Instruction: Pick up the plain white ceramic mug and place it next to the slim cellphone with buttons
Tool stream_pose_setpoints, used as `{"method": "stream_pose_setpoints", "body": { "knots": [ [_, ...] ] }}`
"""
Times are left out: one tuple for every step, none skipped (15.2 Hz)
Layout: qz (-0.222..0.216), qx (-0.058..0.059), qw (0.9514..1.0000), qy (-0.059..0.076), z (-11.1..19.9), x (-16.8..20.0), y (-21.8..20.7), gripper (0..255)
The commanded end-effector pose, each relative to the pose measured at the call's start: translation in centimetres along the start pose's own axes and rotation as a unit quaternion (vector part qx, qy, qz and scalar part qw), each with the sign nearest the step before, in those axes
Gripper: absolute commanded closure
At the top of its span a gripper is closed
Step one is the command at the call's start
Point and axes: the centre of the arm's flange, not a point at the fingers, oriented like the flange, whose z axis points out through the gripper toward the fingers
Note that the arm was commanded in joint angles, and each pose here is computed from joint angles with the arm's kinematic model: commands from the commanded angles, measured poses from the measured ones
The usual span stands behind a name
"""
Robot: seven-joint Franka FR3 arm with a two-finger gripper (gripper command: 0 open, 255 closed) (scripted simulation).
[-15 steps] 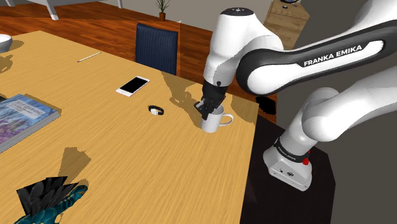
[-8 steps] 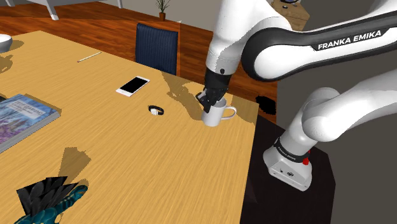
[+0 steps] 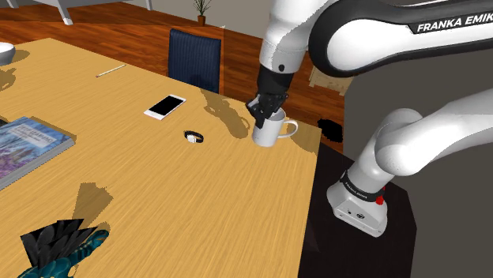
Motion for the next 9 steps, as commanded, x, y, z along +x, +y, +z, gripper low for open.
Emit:
{"method": "stream_pose_setpoints", "body": {
  "knots": [
    [0.000, 0.000, 1.0000, 0.000, -1.1, 0.0, -0.1, 255],
    [0.000, 0.000, 1.0000, 0.000, -1.6, 0.0, -0.1, 255],
    [0.000, 0.000, 1.0000, 0.000, -2.1, 0.1, -0.1, 255],
    [0.000, 0.000, 1.0000, 0.000, -2.7, 0.1, -0.1, 255],
    [0.000, 0.000, 1.0000, 0.000, -3.2, 0.2, -0.1, 255],
    [0.000, 0.000, 1.0000, 0.000, -3.7, 0.2, -0.1, 255],
    [0.000, 0.000, 1.0000, 0.000, -4.3, 0.2, -0.1, 255],
    [0.000, 0.000, 1.0000, 0.000, -4.8, 0.3, -0.1, 255],
    [0.000, 0.000, 1.0000, 0.000, -5.3, 0.3, -0.1, 255]
  ]
}}
